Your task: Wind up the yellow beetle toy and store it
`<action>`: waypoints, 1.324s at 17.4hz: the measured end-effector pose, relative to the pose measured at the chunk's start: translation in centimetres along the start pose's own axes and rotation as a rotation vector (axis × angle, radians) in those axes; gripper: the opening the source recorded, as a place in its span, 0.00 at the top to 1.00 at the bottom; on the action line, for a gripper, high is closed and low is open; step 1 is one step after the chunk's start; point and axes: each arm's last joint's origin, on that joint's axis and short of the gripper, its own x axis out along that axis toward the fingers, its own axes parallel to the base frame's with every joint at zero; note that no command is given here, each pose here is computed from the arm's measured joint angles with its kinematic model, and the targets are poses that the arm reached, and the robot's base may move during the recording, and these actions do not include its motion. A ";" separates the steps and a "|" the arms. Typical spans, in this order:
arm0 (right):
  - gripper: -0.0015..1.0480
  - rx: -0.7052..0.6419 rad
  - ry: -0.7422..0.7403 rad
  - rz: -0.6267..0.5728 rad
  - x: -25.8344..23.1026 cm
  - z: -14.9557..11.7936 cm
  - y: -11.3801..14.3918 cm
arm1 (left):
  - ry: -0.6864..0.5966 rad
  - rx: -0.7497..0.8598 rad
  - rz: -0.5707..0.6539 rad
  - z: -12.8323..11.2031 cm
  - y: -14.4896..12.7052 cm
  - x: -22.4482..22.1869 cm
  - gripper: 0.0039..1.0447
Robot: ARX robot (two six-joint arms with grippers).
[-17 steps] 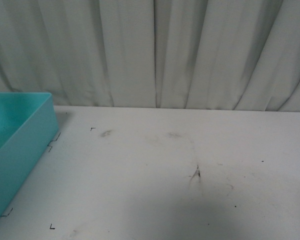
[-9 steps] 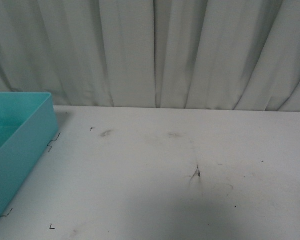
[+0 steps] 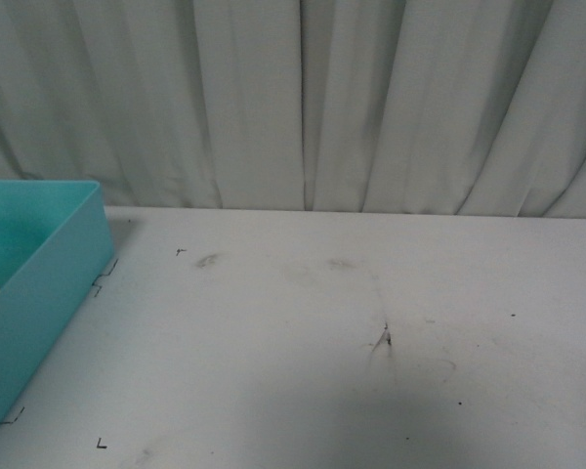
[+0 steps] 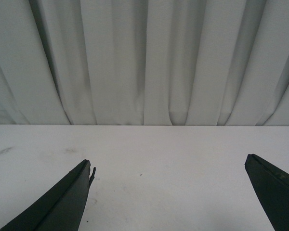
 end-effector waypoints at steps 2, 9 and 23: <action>0.06 0.000 0.000 0.000 0.0 0.0 0.0 | -0.107 -0.043 -0.041 0.7 0.0 -2.5 0.06; 0.06 0.000 0.000 0.000 0.0 0.0 0.0 | -0.607 -0.036 -0.032 0.6 -1.8 -18.6 0.06; 0.06 0.000 0.000 0.000 0.0 0.0 0.0 | -1.007 -0.144 0.001 -9.4 -9.8 -20.0 0.82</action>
